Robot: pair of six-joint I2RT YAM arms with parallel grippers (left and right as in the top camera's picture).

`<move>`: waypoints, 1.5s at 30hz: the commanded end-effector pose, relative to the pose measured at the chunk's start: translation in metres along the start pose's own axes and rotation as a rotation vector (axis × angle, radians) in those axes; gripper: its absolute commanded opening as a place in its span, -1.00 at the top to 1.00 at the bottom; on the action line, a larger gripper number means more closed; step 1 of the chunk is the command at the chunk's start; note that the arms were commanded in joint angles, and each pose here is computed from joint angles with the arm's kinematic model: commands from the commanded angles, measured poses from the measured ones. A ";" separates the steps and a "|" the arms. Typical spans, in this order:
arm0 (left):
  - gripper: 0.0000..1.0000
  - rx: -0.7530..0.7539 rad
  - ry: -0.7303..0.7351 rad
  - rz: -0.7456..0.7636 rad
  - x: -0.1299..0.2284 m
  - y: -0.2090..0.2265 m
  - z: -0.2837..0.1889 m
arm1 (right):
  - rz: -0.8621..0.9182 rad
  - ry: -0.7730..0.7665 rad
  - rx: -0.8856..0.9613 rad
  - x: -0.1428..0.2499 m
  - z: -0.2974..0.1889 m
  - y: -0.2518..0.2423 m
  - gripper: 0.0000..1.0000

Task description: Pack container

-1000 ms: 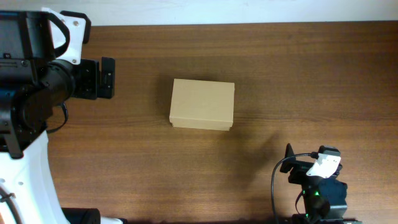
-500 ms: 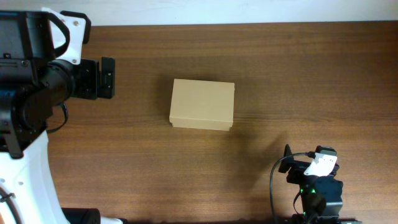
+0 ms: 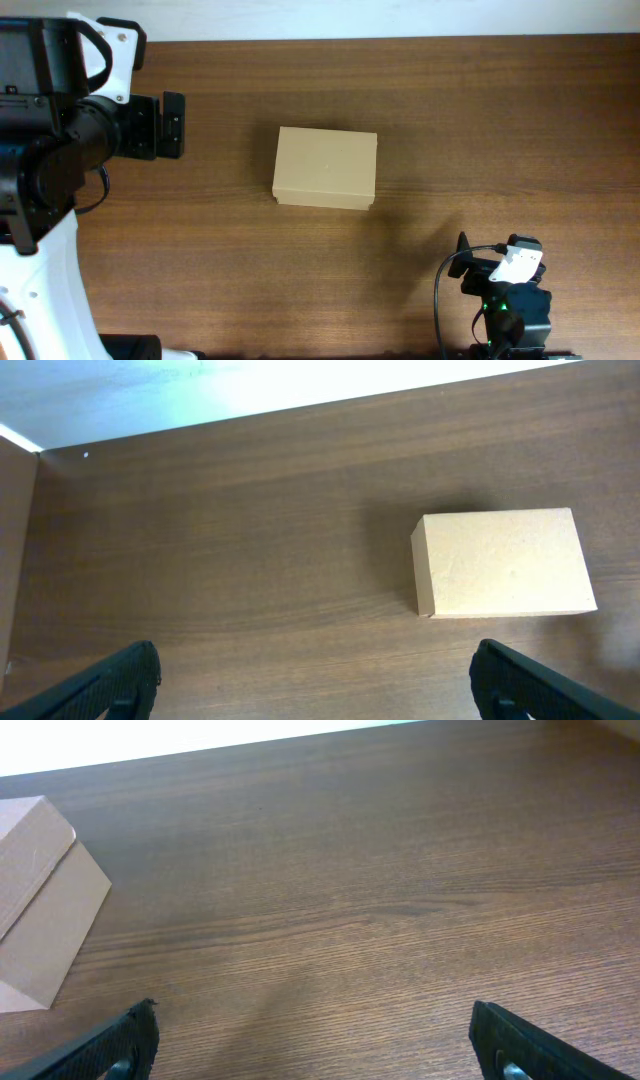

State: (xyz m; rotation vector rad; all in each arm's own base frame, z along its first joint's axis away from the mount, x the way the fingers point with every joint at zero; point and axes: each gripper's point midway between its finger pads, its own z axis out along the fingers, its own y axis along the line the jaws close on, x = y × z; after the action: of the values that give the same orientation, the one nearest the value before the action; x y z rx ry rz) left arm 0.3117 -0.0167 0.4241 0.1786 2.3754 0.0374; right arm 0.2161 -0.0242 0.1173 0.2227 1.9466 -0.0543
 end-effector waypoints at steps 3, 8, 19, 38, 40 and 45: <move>-0.99 -0.009 -0.006 0.003 -0.001 0.002 -0.001 | 0.009 -0.011 0.027 0.000 0.001 -0.005 -0.98; -0.99 -0.009 -0.006 0.003 -0.001 0.002 -0.002 | 0.009 -0.011 0.027 0.000 0.001 -0.005 -0.98; -0.99 -0.057 0.055 0.035 0.070 0.005 -0.002 | 0.009 -0.011 0.027 0.000 0.001 -0.005 -0.98; -0.99 -0.136 -0.667 -0.001 0.116 0.000 0.014 | 0.009 -0.011 0.027 0.000 0.001 -0.005 -0.98; -0.99 -0.142 -0.726 -0.004 0.118 0.000 0.018 | 0.009 -0.011 0.027 0.000 0.001 -0.005 -0.98; -0.99 -0.146 -0.830 -0.007 0.127 -0.003 0.035 | 0.009 -0.011 0.027 0.000 0.001 -0.005 -0.98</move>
State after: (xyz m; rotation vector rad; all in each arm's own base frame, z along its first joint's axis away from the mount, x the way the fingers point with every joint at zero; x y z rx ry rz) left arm 0.2434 -0.0039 0.3275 0.0833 1.5489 0.0917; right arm 0.2160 -0.0258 0.1178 0.2296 1.9428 -0.0621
